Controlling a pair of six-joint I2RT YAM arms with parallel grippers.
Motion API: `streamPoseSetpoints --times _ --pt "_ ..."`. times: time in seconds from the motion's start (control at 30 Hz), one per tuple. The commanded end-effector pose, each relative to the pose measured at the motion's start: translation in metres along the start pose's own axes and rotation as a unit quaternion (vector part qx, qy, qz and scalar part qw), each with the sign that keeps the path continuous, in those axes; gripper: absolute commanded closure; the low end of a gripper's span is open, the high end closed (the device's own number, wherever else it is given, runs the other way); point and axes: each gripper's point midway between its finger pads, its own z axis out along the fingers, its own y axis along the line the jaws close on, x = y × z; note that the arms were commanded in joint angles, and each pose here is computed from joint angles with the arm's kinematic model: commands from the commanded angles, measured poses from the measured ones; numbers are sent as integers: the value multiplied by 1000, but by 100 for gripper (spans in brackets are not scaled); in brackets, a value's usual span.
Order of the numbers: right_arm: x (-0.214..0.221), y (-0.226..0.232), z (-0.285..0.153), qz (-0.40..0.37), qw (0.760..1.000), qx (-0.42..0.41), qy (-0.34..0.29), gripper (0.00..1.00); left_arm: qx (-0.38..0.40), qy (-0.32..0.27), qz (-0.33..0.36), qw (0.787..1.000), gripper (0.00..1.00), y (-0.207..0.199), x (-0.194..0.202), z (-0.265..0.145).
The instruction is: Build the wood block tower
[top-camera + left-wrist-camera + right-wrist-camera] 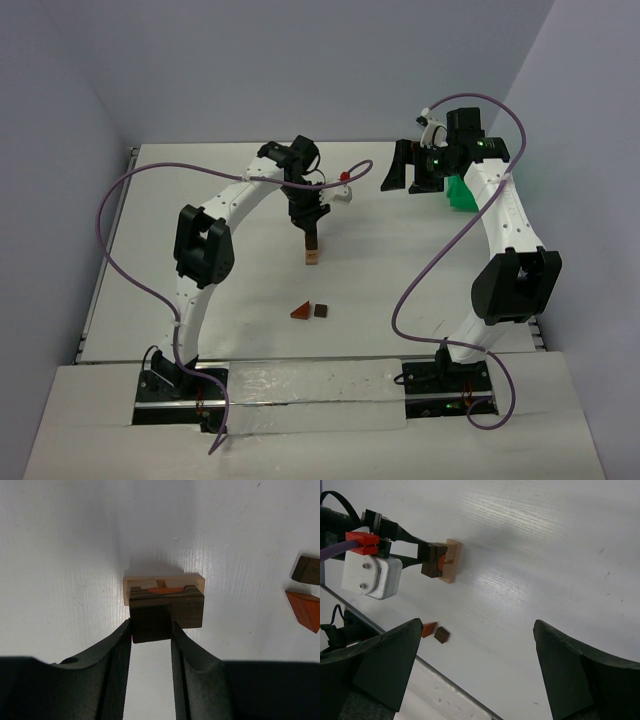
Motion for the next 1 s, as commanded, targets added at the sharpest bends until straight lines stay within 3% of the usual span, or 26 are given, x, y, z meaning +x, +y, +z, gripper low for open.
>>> streamPoseSetpoints --times 0.0,0.37,0.57,0.87,0.97 --pt "-5 6 -12 -17 1000 -5 -21 0 -3 -14 23 1000 70 1 -11 -3" --pt "-5 7 -12 -17 1000 -6 -20 0 -8 -27 28 999 39 -3 -19 -16" --pt "-3 7 -12 -18 1000 -8 -20 0 -18 -42 36 998 27 -7 -30 -35" --pt "13 34 -20 -82 995 -62 -17 0 -91 -117 48 988 24 -34 -64 -131" --pt "30 53 -25 -147 986 -75 -12 0 -128 -183 24 974 19 -52 -65 -183"
